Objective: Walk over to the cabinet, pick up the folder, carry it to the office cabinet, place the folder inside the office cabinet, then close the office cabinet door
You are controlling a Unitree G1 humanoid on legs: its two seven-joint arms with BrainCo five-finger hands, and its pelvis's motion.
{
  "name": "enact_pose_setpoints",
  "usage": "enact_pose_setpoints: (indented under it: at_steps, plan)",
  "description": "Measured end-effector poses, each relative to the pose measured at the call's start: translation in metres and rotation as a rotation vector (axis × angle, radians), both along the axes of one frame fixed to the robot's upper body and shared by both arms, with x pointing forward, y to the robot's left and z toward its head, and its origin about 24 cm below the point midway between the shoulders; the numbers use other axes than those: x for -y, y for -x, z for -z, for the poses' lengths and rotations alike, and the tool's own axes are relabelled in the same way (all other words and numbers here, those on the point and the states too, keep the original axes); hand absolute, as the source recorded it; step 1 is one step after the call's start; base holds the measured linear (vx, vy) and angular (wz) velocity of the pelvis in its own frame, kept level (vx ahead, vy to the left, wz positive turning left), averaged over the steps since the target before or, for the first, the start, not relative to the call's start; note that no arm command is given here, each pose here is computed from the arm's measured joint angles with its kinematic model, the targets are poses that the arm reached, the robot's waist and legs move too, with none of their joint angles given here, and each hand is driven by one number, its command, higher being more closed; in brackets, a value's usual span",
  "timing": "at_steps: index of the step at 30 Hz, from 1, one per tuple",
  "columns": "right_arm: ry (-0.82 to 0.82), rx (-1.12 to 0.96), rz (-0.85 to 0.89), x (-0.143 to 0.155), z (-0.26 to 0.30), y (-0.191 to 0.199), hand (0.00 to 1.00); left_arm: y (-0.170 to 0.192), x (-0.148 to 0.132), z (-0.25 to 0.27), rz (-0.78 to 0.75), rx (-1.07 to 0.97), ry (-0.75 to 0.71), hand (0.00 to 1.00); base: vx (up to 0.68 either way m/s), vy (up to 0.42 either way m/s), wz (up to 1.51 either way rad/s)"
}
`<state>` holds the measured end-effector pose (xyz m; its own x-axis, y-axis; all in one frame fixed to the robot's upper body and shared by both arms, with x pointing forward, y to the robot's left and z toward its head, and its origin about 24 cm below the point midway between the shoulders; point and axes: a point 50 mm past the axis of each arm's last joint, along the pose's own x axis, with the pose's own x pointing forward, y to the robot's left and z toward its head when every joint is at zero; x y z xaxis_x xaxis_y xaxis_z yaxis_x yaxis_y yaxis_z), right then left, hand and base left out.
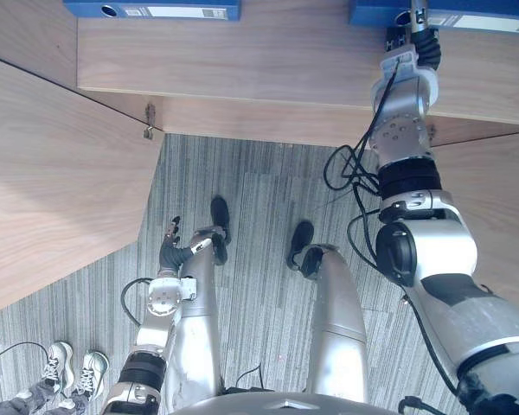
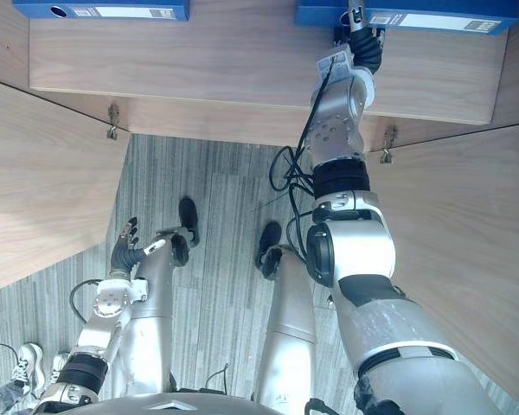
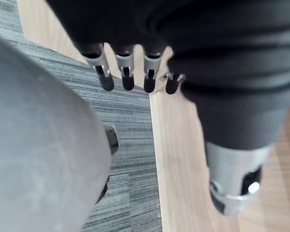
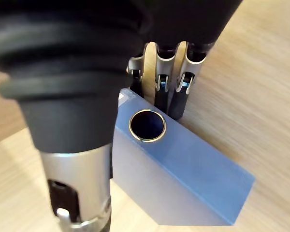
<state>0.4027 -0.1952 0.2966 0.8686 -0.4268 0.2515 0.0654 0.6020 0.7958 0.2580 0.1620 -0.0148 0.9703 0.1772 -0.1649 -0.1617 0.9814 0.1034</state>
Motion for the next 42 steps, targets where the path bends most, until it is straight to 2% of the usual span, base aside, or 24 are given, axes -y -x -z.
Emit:
enact_pose_setpoints:
  at_steps: [10,16,22,28,29,37,42]
  plan:
    - [0.446,-0.146,0.12,-0.004,0.031,-0.001,0.0,-0.005,0.001,0.005,-0.01,-0.029,-0.007,0.0,0.0,0.001,-0.02]
    - [0.707,-0.23,0.197,-0.002,0.058,0.003,0.0,-0.036,-0.008,-0.01,-0.063,-0.02,0.004,0.0,-0.02,0.004,-0.08]
    - [0.881,-0.253,0.216,-0.007,0.061,0.002,0.0,-0.07,-0.008,-0.042,-0.078,0.049,0.037,0.0,-0.02,-0.002,-0.08]
    - [0.988,-0.241,0.276,-0.009,0.067,0.012,0.0,-0.078,-0.013,-0.051,-0.085,0.068,0.032,0.0,0.0,-0.001,-0.01]
    - [0.991,-0.216,0.283,-0.011,0.074,0.021,1.0,-0.075,-0.014,-0.048,-0.088,0.062,0.031,0.0,0.0,0.0,0.0]
    - [1.198,-0.078,0.404,-0.029,0.084,0.057,1.0,-0.034,-0.027,-0.01,-0.12,-0.036,-0.013,0.0,0.0,0.0,0.0]
    - [1.342,0.002,0.415,-0.05,0.085,0.061,1.0,-0.027,-0.027,-0.003,-0.101,-0.046,-0.061,0.0,-0.04,-0.034,0.05]
